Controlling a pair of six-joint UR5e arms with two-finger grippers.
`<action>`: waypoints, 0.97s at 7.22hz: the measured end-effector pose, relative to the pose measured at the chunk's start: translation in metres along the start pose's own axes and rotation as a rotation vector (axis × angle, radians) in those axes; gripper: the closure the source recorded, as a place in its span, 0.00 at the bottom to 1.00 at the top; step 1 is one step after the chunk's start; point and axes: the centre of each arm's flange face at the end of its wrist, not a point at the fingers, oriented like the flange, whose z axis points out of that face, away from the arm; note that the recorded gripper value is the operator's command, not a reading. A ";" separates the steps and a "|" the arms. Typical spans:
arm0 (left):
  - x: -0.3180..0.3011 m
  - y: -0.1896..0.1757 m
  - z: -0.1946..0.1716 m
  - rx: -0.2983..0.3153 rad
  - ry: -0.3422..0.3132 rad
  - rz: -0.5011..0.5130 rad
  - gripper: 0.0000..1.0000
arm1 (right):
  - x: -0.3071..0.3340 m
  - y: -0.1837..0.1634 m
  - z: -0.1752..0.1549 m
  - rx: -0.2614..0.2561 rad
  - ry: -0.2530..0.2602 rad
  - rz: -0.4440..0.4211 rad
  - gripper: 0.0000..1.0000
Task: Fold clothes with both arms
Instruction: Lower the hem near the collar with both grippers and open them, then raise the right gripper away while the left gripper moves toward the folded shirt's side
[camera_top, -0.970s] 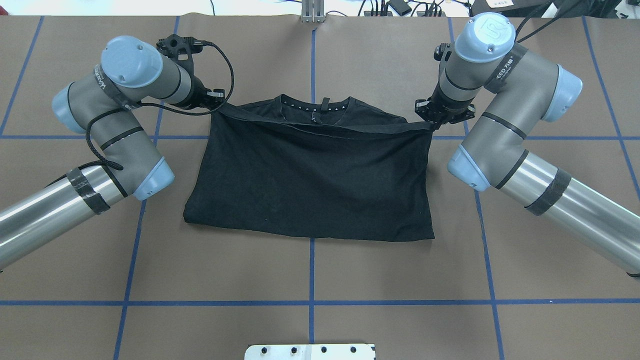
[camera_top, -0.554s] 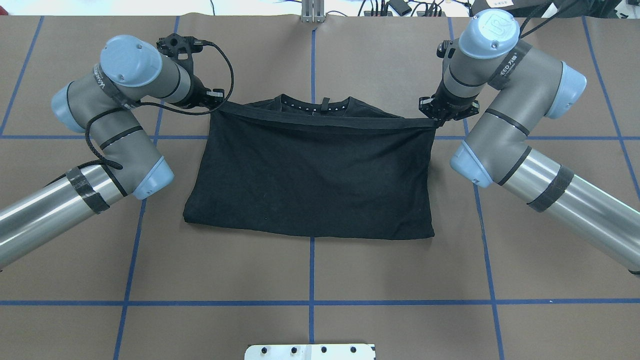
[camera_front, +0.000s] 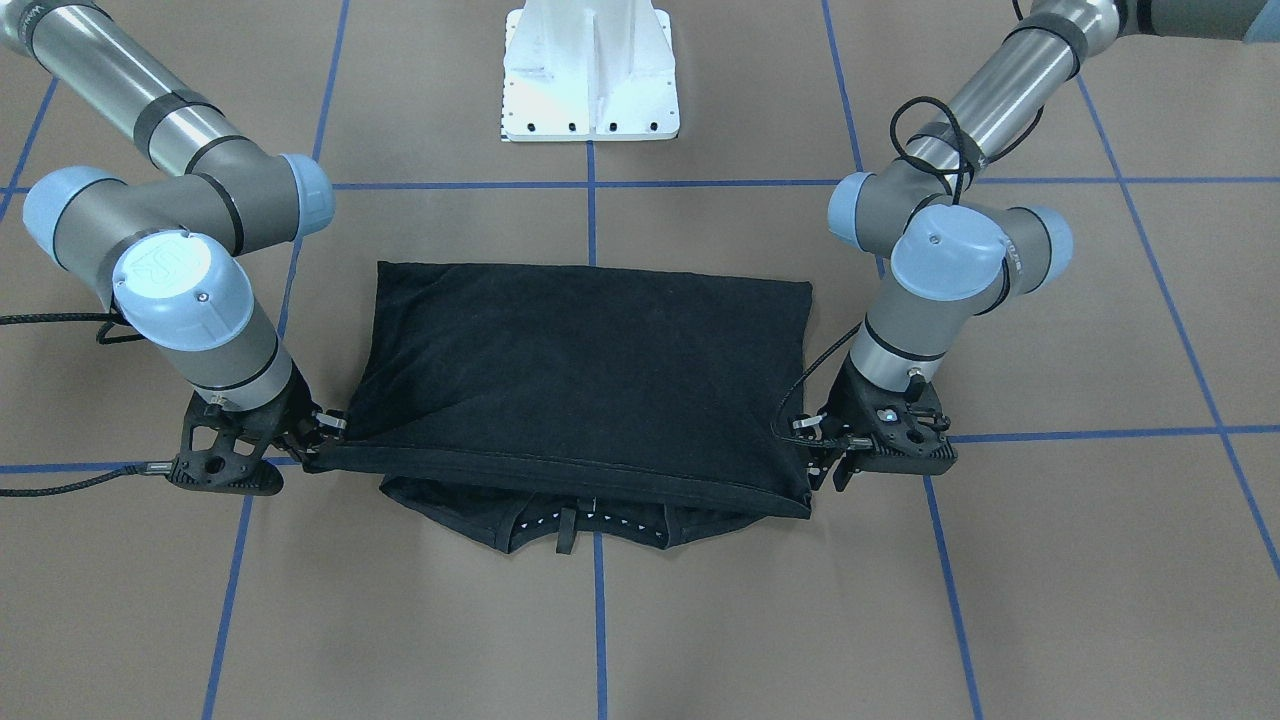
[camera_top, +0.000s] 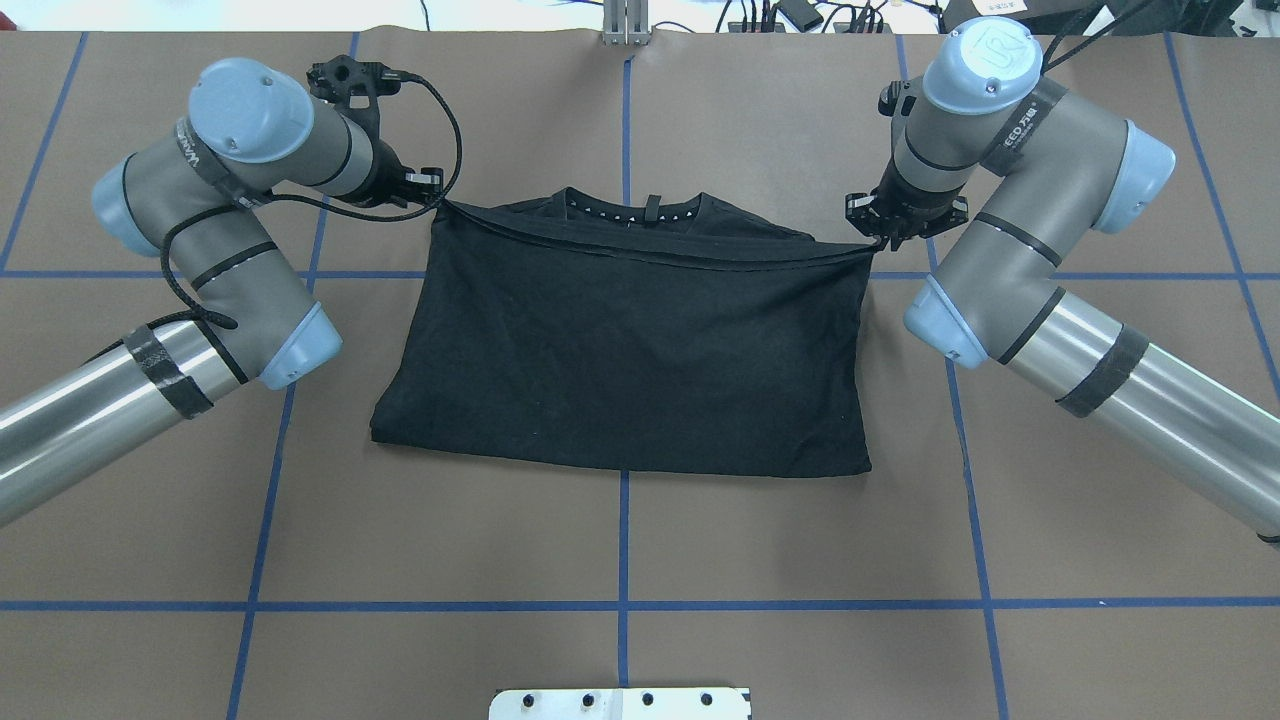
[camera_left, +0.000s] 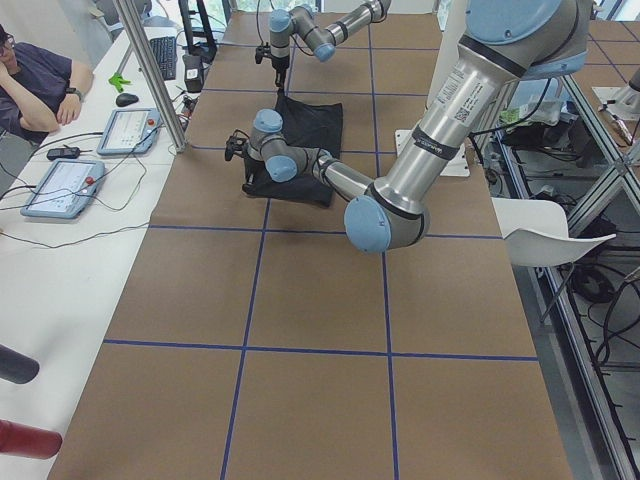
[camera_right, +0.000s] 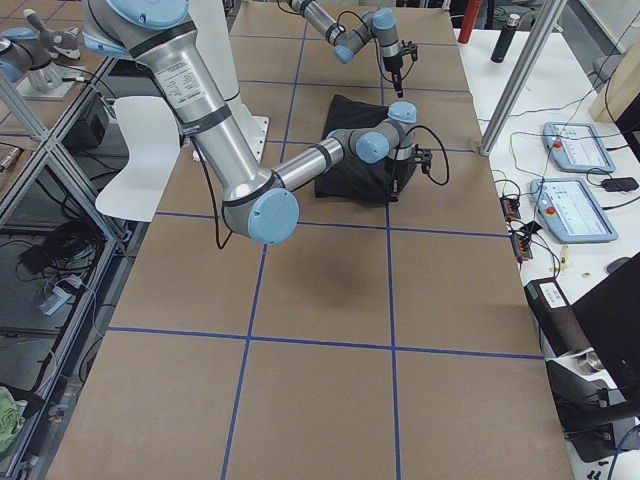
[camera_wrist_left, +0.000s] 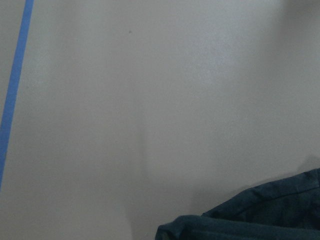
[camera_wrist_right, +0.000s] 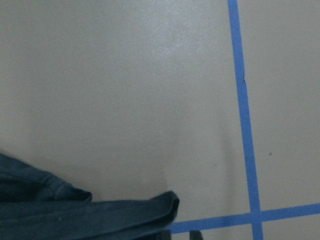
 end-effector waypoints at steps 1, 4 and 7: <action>-0.003 -0.005 -0.008 -0.006 0.020 0.026 0.00 | 0.002 -0.005 -0.006 0.001 -0.010 0.003 0.00; -0.038 0.031 -0.038 -0.060 0.078 0.098 0.00 | 0.002 -0.006 -0.030 -0.010 -0.064 -0.005 0.00; -0.058 0.124 -0.069 -0.147 0.171 0.121 0.00 | 0.001 0.007 -0.047 0.004 -0.094 -0.021 0.00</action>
